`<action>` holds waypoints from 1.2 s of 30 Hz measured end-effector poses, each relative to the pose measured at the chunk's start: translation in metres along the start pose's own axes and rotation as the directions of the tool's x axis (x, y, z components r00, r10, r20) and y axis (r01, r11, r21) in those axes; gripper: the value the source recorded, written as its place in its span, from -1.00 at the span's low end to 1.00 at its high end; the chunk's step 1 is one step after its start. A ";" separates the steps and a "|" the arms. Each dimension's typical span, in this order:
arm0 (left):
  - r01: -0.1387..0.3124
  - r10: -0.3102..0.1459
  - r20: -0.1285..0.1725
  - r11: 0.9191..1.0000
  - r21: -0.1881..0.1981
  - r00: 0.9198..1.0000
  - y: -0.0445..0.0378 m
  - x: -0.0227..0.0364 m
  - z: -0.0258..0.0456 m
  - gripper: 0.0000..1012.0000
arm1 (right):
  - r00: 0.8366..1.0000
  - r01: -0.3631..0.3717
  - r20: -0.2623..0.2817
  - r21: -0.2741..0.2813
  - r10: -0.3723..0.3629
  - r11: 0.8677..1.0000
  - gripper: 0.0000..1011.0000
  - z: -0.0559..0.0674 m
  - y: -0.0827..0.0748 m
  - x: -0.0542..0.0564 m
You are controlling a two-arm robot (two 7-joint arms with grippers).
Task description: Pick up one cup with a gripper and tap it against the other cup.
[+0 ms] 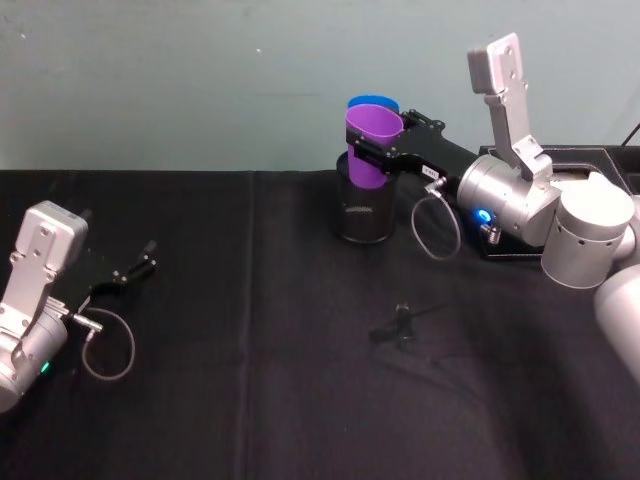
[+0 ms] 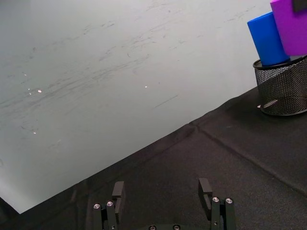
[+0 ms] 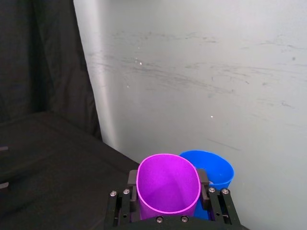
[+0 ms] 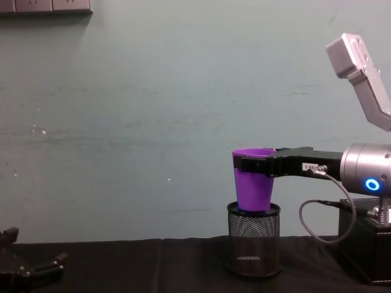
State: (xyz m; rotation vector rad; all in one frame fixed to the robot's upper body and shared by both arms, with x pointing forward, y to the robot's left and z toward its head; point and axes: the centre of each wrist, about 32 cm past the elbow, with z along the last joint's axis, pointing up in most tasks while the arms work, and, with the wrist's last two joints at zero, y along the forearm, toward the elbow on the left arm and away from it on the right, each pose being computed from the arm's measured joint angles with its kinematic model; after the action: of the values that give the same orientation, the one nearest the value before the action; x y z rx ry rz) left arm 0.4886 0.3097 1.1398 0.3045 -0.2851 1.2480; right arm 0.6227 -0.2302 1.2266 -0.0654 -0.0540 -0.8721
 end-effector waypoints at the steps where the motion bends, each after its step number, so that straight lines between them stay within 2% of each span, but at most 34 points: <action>1: 0.000 0.000 0.000 1.000 0.000 1.000 0.0000 0.0000 0.0000 0.98 | 1.000 0.000 0.000 0.001 0.000 1.000 0.43 0.001 0.001 0.001; 36: 0.000 0.000 0.000 1.000 0.000 1.000 0.0000 0.0000 0.0000 0.98 | 1.000 -0.006 0.006 0.014 0.006 1.000 0.43 0.007 0.007 0.003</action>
State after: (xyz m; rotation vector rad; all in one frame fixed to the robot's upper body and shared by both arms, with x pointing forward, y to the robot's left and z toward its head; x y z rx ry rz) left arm 0.4886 0.3096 1.1398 0.3044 -0.2851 1.2480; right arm 0.6296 -0.2275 1.2333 -0.0552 -0.0649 -0.8653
